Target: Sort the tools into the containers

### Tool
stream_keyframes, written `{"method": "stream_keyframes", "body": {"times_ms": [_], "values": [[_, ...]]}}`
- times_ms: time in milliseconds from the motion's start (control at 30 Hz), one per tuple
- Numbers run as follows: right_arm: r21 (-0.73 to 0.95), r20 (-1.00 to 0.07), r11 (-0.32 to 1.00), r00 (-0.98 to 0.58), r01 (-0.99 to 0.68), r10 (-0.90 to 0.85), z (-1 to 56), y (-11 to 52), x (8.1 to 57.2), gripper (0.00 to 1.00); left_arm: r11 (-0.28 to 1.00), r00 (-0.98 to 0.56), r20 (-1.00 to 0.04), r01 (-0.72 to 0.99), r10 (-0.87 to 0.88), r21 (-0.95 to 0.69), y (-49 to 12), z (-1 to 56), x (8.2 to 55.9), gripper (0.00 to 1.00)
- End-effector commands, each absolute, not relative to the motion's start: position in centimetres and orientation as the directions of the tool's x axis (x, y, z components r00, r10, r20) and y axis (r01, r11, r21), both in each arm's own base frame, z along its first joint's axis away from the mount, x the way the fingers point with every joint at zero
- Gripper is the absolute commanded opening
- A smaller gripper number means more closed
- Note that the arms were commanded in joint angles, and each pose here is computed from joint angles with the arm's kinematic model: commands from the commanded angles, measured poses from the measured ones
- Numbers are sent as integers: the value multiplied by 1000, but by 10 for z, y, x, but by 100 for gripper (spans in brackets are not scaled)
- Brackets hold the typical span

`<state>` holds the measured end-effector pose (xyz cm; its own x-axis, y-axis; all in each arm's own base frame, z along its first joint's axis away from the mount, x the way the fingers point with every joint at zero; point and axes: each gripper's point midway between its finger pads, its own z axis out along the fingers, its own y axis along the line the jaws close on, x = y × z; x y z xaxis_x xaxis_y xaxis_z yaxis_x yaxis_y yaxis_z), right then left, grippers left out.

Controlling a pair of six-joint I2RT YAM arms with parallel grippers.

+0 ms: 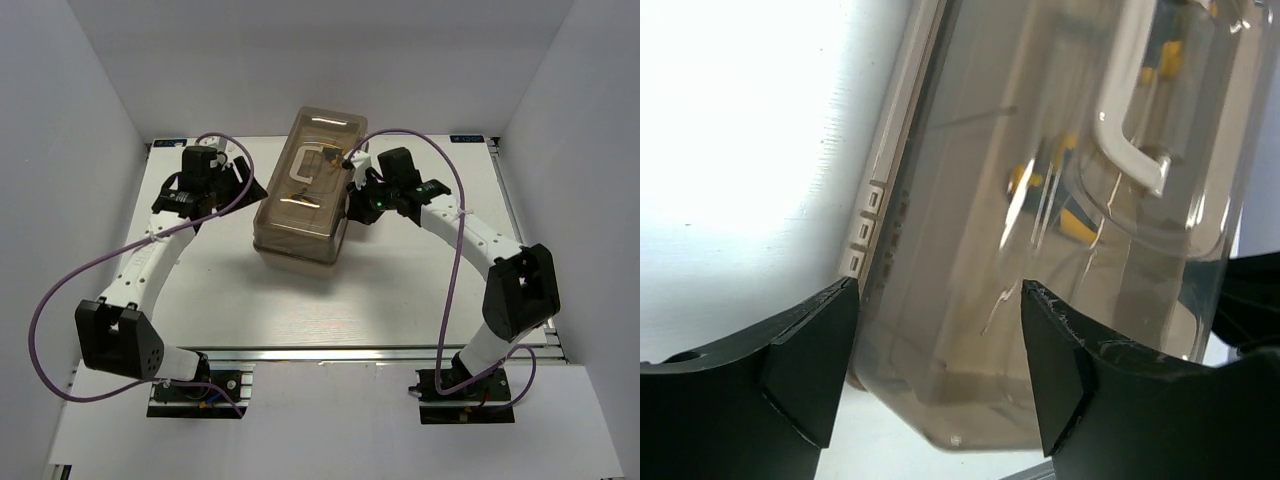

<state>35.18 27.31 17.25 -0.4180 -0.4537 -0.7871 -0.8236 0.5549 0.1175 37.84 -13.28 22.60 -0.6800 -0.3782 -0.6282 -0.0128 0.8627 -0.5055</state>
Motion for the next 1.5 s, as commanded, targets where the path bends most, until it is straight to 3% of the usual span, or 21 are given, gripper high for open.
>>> {"method": "stream_keyframes", "body": {"times_ms": [0, 167, 300, 500, 633, 900, 967, 1033, 1100, 1267, 1467], "values": [[110, -841, 568, -380, -816, -384, 209, 273, 361, 11, 893, -593, -727, 28, -346, -448, -120, 266, 373, 76], [199, -869, 669, -444, -716, -217, 219, 205, 380, 5, 894, -457, -832, 151, -314, -421, -120, 326, 372, 76], [237, -872, 677, -459, -697, -168, 205, 176, 378, 1, 869, -461, -845, 260, -271, -421, -136, 330, 372, 74], [451, -775, 603, -623, -658, -101, 150, 184, 371, 0, 843, -475, -863, 382, -173, -379, -168, 320, 377, 73], [655, -636, 513, -771, -554, -21, 115, 200, 381, 0, 871, -475, -875, 387, -92, -302, -173, 316, 390, 73], [798, -526, 388, -847, -461, 76, 101, 220, 417, 0, 910, -443, -896, 361, -25, -204, -165, 304, 409, 73], [896, -383, 296, -914, -332, 133, 98, 229, 418, 0, 908, -451, -892, 367, -17, -203, -167, 295, 411, 72], [905, -394, 243, -903, -349, 169, 104, 233, 423, 0, 901, -456, -890, 382, -9, -205, -172, 288, 413, 73], [939, -313, 209, -928, -272, 201, 101, 235, 425, 0, 890, -442, -897, 406, -5, -205, -178, 287, 415, 72], [959, -266, 160, -937, -233, 227, 93, 240, 432, 0, 870, -422, -906, 461, 41, -176, -195, 281, 424, 72], [969, -245, 91, -941, -229, 235, 101, 249, 437, 0, 879, -452, -887, 456, 94, -139, -201, 259, 433, 72]]}}
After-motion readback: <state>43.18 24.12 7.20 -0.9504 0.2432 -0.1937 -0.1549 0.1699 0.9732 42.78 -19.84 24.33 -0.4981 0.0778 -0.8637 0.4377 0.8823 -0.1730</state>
